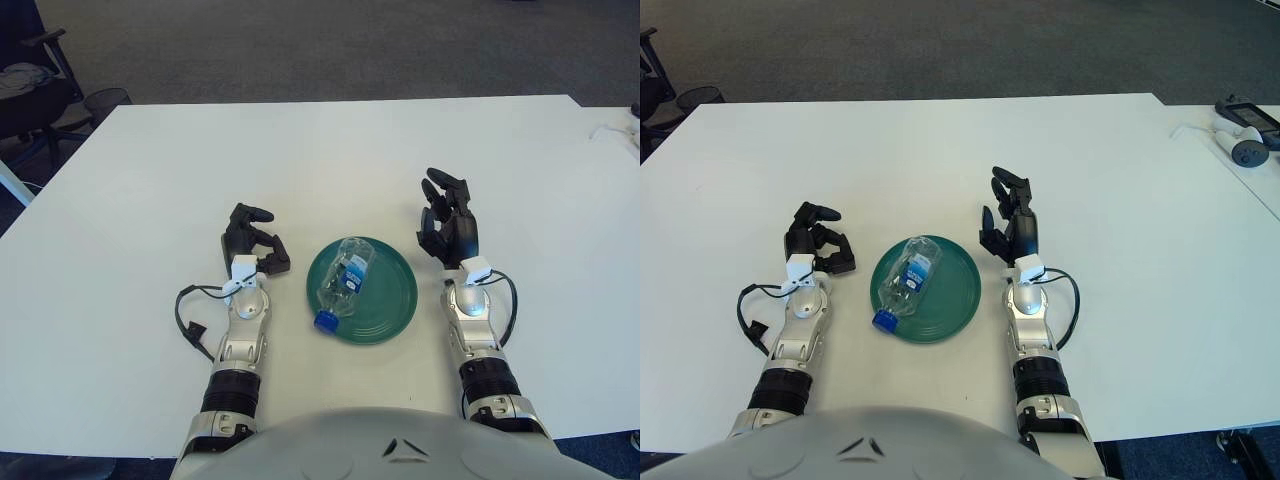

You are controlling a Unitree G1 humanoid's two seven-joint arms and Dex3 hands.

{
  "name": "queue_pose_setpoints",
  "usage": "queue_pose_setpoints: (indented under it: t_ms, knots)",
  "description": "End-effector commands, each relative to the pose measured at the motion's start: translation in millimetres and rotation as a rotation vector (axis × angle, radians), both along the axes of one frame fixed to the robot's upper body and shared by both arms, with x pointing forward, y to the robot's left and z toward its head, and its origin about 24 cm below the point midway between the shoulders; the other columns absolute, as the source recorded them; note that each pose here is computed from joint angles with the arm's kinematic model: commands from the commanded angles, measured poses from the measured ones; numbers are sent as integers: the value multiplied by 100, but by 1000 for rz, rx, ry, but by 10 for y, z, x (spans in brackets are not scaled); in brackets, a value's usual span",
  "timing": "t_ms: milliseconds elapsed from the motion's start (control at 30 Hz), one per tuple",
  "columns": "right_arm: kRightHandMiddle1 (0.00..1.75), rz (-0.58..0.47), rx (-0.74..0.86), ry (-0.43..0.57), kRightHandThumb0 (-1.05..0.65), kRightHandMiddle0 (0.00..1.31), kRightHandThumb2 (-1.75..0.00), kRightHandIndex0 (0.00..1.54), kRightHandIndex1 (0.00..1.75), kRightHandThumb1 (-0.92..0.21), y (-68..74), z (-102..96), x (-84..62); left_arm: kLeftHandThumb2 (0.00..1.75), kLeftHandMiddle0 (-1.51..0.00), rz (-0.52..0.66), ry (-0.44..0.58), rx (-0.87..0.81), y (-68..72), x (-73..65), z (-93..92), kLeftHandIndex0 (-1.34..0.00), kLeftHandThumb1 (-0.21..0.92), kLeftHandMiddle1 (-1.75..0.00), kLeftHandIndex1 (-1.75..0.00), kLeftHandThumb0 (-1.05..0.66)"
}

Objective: Put the bottle into the plate.

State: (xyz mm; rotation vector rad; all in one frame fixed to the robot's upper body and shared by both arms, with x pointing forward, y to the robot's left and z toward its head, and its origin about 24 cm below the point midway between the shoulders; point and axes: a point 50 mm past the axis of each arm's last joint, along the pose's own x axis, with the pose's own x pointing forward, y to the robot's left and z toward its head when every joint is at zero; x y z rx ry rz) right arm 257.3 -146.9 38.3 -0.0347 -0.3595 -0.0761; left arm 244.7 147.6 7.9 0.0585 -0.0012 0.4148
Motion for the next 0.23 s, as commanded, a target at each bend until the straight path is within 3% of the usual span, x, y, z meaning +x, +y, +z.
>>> queue_pose_setpoints:
  t_ms: [0, 200]
  knots:
    - [83, -8, 11, -16, -62, 0, -71, 37, 0, -92, -5, 39, -1, 174, -87, 12, 58, -3, 25, -58, -92, -67, -5, -175, -175, 0]
    - [83, -8, 11, -17, -62, 0, -71, 37, 0, -92, 0, 43, -8, 173, -86, 7, 55, -8, 31, -64, -90, -66, -4, -175, -175, 0]
